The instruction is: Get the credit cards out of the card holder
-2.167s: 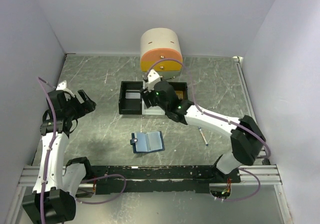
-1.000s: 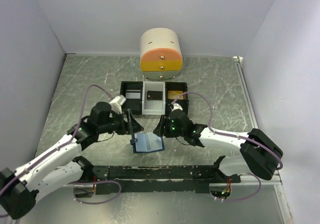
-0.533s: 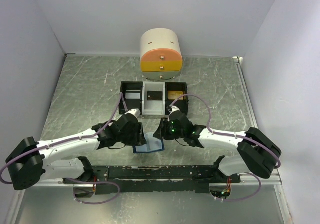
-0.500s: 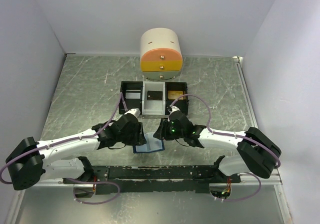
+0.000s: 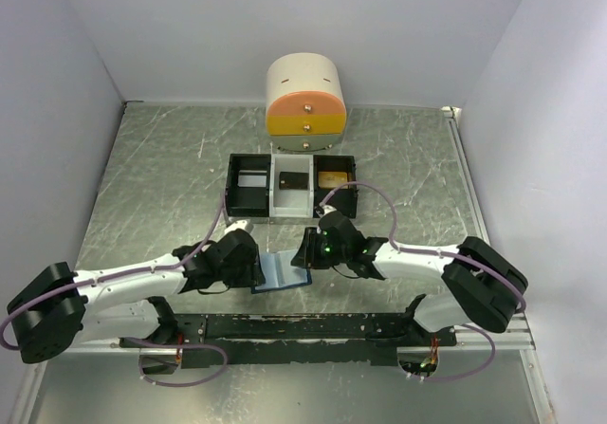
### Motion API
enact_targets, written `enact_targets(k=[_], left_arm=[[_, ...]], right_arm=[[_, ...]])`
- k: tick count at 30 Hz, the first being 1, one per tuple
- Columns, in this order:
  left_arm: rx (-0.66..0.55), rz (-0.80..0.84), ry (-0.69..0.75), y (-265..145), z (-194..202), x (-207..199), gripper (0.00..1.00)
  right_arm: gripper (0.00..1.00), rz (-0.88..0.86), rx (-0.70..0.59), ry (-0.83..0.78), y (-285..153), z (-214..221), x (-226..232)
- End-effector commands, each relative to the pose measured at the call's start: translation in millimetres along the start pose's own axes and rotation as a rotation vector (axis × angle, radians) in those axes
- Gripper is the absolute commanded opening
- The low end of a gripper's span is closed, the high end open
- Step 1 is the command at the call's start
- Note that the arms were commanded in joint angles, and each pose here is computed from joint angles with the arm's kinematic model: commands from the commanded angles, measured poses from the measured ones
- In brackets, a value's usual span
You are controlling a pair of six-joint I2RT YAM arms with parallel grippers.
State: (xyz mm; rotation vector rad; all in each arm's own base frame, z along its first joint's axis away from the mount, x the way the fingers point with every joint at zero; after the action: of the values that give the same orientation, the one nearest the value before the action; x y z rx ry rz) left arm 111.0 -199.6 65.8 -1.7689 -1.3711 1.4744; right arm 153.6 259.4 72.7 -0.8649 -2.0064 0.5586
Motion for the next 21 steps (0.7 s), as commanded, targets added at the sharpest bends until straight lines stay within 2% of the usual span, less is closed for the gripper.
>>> enact_targets(k=[1, 9, 14, 21], left_arm=[[-0.040, 0.044, -0.020, -1.6, -4.3, -7.1, 0.55], [-0.022, 0.031, -0.024, 4.6, 0.5, -2.4, 0.49], [-0.024, 0.007, -0.019, 5.4, -0.2, -0.1, 0.44], [-0.024, -0.004, 0.000, 6.1, -0.4, 1.0, 0.45]], right_arm=[[0.32, -0.008, 0.026, 0.003, 3.1, 6.9, -1.2], [0.29, 0.004, 0.048, 0.023, 7.5, 9.3, -2.8], [0.32, 0.043, 0.008, 0.026, 2.2, 3.6, -5.7], [0.32, 0.047, 0.032, 0.028, 5.3, 9.2, -8.2]])
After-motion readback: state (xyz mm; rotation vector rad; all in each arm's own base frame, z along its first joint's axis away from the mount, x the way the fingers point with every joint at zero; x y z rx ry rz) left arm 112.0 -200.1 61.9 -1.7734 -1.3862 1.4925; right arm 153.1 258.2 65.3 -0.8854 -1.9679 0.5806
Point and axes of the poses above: each gripper's point midway between its finger pads, its own y axis out along the fingers, its own x axis along the line the jaws close on, z = x × y, the point moved 5 cm from there along -y, back along the fingers, and after that the axes turned 10 degrees about -y, right-handed, at the moved point
